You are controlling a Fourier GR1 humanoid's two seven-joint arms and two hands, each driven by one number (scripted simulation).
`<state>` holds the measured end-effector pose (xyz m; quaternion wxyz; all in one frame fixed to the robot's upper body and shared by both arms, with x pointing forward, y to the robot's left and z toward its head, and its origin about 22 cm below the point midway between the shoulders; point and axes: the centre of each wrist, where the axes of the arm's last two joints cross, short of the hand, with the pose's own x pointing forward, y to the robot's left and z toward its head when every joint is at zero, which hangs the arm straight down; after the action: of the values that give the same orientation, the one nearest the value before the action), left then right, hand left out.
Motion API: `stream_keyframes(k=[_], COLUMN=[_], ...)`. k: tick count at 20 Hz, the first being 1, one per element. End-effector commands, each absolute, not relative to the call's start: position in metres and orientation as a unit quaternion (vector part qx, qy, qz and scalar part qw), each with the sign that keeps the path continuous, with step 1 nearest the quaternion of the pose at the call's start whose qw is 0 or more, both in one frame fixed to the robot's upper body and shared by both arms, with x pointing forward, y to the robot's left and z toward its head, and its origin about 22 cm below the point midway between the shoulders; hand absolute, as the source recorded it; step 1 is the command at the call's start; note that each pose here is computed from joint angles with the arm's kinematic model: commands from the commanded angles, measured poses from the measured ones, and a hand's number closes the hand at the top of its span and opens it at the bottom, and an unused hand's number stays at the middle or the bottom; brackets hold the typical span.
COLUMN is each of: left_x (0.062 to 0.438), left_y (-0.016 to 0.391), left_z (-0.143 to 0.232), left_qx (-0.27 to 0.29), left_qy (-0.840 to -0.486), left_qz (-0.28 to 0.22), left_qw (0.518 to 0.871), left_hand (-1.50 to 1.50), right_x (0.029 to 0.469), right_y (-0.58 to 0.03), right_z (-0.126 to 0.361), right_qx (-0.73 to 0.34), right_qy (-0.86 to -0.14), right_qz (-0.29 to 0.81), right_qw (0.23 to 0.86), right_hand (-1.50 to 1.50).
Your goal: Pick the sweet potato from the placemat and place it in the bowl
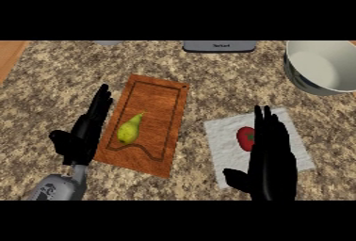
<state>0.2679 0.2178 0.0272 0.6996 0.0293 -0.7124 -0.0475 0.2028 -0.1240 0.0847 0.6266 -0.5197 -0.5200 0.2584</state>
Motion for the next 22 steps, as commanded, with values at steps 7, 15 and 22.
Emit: stream_keyframes(k=[7,15,22], left_x=[0.269,0.27,0.266], left_y=[0.203,0.247,0.209], left_z=[0.019,0.031,0.021], left_qx=[0.026,0.03,0.026], left_qy=[-0.708,-0.712,-0.708], left_qz=[-0.051,-0.044,-0.055], left_qw=[0.704,0.7,0.703], left_hand=[0.0,0.0,0.0], right_x=[0.193,0.184,0.174], right_y=[-0.145,-0.152,-0.145], right_z=[0.069,0.071,0.066], right_qx=[-0.508,-0.481,-0.449], right_qy=[-0.439,-0.476,-0.513], right_qz=[0.283,0.259,0.241], right_qw=[0.685,0.69,0.691], right_hand=[-1.5,-1.5,-1.5])
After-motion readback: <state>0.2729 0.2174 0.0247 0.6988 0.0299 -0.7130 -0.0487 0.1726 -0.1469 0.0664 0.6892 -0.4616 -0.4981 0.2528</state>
